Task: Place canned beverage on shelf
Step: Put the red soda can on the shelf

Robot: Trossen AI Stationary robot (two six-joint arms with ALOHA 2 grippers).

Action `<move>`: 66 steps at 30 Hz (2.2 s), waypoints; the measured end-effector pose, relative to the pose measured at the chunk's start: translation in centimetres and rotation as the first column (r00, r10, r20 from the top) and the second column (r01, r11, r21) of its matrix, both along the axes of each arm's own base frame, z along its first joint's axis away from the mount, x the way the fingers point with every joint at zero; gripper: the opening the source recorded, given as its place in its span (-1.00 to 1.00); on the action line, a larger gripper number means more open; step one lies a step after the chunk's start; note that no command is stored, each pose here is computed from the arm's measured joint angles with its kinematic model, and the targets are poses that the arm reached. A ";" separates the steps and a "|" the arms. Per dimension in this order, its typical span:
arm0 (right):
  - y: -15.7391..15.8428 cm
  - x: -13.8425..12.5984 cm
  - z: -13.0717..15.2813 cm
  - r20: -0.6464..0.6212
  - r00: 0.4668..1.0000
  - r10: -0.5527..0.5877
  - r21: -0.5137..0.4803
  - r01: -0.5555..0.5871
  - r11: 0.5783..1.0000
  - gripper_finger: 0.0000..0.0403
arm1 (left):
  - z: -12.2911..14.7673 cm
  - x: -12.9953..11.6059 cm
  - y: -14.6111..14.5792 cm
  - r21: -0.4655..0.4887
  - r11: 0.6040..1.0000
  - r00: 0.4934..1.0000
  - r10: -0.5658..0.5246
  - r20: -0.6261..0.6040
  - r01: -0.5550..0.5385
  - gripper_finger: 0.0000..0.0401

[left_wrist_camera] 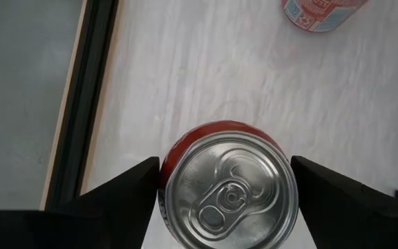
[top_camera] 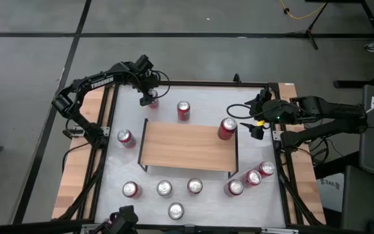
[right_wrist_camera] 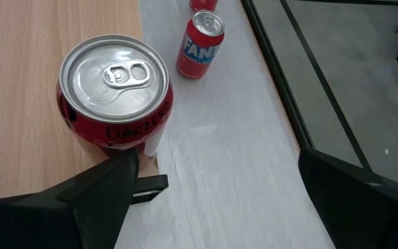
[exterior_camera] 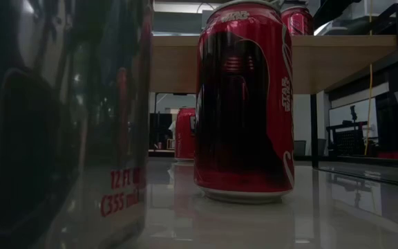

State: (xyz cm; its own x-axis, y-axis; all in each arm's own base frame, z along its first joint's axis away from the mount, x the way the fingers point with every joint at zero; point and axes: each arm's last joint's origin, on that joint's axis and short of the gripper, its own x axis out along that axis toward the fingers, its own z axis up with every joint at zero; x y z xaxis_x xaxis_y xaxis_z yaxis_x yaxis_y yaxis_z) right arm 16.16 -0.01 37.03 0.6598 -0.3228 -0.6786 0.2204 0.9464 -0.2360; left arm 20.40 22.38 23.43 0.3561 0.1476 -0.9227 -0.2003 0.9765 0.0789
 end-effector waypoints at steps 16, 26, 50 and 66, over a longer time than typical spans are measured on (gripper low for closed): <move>0.0 0.0 0.0 0.000 1.000 0.000 0.000 0.000 1.000 0.93 | 0.0 0.0 0.1 0.024 1.000 1.000 0.002 -0.020 -0.001 0.52; 0.0 0.0 0.0 -0.001 1.000 0.000 0.000 0.000 1.000 0.93 | 0.1 0.5 -0.4 0.081 0.996 0.996 0.038 -0.079 -0.032 0.52; 0.0 0.0 0.0 0.000 1.000 0.000 0.000 0.000 1.000 0.93 | 0.0 0.6 -0.4 0.099 0.993 0.993 0.067 -0.099 -0.058 0.69; 0.0 0.0 0.0 -0.001 1.000 0.000 0.000 0.000 1.000 0.93 | 0.0 0.5 -0.3 0.092 0.968 0.967 0.241 -0.085 -0.233 0.90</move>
